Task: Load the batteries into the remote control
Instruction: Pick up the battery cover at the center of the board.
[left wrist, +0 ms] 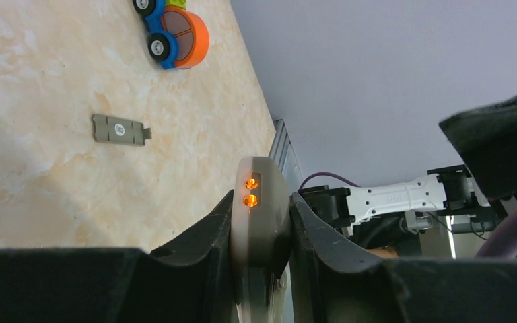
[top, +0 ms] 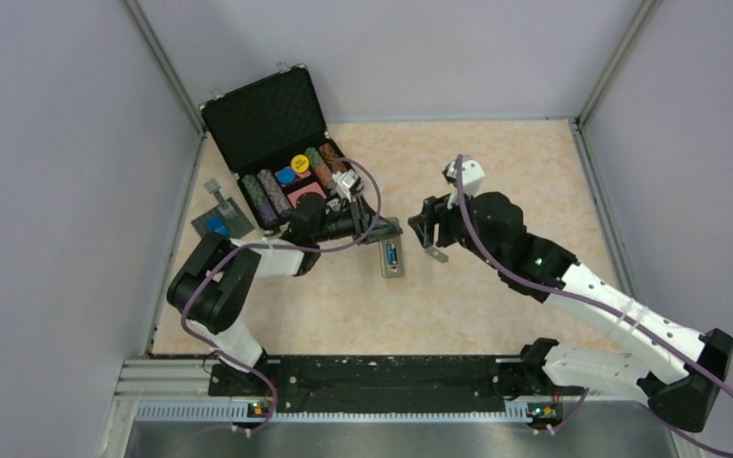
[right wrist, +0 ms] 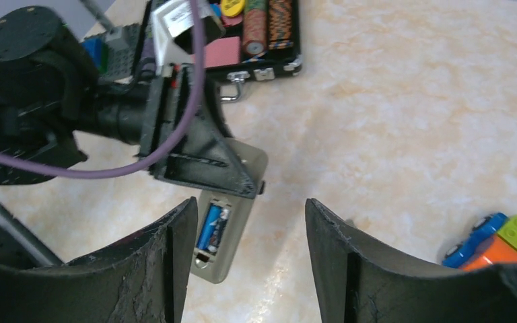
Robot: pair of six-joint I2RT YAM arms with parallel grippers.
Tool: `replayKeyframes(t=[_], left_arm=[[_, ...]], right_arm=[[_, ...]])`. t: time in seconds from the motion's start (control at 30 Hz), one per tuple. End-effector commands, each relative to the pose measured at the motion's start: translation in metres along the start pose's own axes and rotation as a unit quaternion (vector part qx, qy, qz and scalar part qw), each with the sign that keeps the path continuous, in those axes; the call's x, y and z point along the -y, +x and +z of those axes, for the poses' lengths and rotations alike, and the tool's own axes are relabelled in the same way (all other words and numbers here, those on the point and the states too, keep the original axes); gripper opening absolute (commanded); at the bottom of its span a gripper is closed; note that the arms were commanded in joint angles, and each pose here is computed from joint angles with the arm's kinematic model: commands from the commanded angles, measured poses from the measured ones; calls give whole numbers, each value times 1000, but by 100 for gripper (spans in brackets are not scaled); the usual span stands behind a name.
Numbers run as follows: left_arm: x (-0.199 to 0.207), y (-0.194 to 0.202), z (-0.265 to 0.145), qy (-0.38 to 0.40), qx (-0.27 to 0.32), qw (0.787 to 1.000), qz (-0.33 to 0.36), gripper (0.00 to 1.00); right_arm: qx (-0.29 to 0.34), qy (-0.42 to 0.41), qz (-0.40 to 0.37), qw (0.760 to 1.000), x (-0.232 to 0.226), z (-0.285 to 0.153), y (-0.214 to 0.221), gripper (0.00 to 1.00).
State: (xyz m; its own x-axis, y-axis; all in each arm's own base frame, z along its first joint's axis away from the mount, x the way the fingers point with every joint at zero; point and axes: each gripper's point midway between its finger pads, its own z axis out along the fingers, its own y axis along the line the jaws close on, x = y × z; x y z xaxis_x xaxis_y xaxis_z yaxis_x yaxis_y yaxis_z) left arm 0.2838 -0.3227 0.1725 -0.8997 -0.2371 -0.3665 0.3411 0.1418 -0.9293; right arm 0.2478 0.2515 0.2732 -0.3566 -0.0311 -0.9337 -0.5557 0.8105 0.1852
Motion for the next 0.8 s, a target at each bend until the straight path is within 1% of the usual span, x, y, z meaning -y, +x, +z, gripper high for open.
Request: replayKeyframes(t=[0.0, 0.1, 0.2, 0.27, 0.37, 0.5, 0.57, 0.77], left_arm=[[25, -12, -5, 13, 13, 997, 80, 0], [33, -11, -11, 11, 11, 994, 111, 0], [38, -6, -18, 3, -2, 988, 154, 0], [39, -3, -23, -10, -10, 984, 176, 0], [36, -1, -34, -46, -17, 980, 194, 0], [38, -7, -50, -76, 6, 976, 206, 0], [40, -11, -59, -82, 22, 976, 201, 0], [39, -26, -92, -101, 82, 976, 174, 0]], right_arm=[[13, 83, 46, 995, 37, -6, 1, 60], [-23, 101, 78, 992, 53, -2, 20, 61], [-89, 95, 107, 986, 62, 11, 53, 61], [-136, 84, 110, 981, 62, 21, 77, 62], [-201, 75, 94, 972, 64, 34, 112, 65], [-278, 85, 59, 955, 75, 47, 158, 67], [-302, 110, 39, 946, 88, 51, 173, 67], [-345, 127, -26, 930, 108, 61, 198, 67]])
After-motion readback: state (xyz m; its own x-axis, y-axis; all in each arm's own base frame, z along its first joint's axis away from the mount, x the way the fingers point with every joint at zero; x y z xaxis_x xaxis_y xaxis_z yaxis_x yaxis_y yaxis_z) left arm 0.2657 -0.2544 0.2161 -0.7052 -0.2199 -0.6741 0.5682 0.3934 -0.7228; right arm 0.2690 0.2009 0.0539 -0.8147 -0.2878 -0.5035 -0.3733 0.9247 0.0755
